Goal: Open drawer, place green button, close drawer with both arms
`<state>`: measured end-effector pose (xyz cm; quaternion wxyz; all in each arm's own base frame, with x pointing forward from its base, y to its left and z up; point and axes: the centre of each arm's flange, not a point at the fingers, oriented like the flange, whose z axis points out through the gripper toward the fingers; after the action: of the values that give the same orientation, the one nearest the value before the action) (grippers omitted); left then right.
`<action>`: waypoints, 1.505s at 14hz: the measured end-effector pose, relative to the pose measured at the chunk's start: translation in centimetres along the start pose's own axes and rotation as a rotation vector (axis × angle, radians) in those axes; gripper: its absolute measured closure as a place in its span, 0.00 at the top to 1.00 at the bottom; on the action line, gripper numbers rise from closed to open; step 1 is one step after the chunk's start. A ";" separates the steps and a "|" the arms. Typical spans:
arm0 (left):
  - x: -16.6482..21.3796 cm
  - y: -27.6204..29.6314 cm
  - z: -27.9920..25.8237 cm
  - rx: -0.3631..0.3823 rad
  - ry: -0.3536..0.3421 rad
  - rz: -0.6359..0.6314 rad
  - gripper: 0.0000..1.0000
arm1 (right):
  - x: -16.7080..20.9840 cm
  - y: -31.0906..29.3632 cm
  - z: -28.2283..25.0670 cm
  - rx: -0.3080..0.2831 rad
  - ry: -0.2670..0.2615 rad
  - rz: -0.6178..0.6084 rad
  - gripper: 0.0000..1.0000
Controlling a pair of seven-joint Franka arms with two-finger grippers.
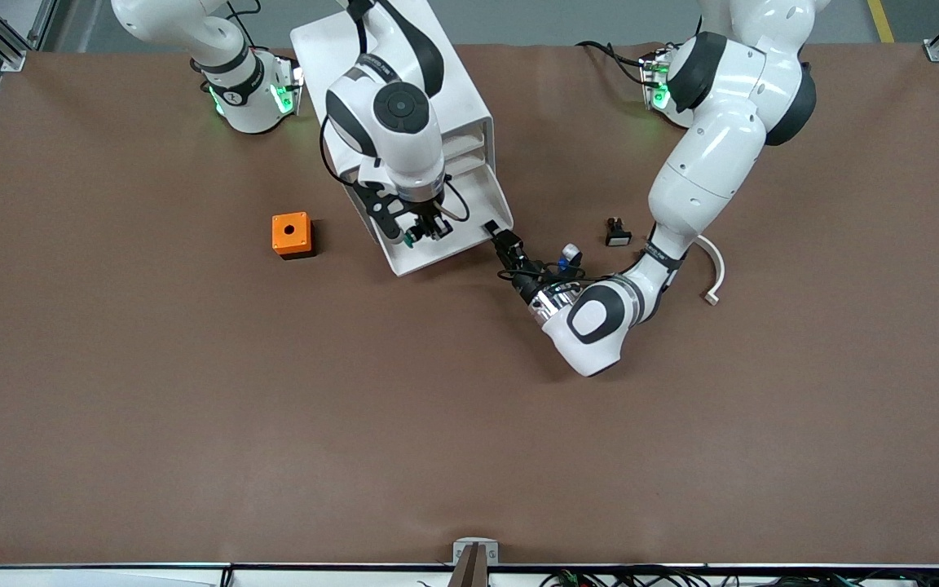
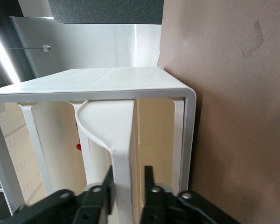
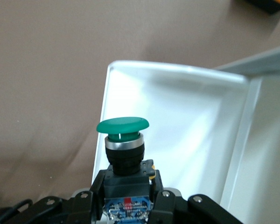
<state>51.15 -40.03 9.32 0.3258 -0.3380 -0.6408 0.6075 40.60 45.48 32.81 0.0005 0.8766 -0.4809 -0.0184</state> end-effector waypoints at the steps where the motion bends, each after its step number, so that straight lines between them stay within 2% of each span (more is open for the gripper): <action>1: -0.2 -0.2 -0.2 -0.005 -0.003 0.010 0.45 | -0.7 0.2 0.3 0.007 -0.002 0.017 0.41; 4: -1.4 -1.8 -1.4 -0.031 -0.016 0.093 0.78 | -1.8 0.3 0.7 0.019 -0.005 0.058 0.41; 6: -2.1 -3.3 -2.7 -0.053 -0.027 0.233 0.98 | -2.5 0.4 0.9 0.020 -0.006 0.079 0.41; 9: -3.0 -6.8 -5.1 -0.097 -0.037 0.553 1.00 | -4.0 0.1 1.9 0.019 -0.006 0.112 0.41; 11: -3.6 -9.9 -5.8 -0.147 -0.001 0.787 1.00 | -5.1 -0.4 2.9 0.015 -0.005 0.127 0.41; 17: -5.0 -20.3 -6.8 -0.422 0.320 1.311 1.00 | -7.4 -0.8 4.2 0.018 -0.007 0.144 0.41; 19: -5.5 -22.7 -7.6 -0.579 0.449 1.370 1.00 | -7.6 -0.7 4.2 0.018 -0.007 0.149 0.41; 21: -6.8 -23.2 -7.4 -0.737 0.613 1.409 1.00 | -7.8 -0.6 4.4 0.016 -0.006 0.162 0.41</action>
<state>60.18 -42.31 32.82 -0.1001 -0.8917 -0.3214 0.3026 36.79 52.45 28.69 -0.0062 0.8349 -0.5502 -0.0171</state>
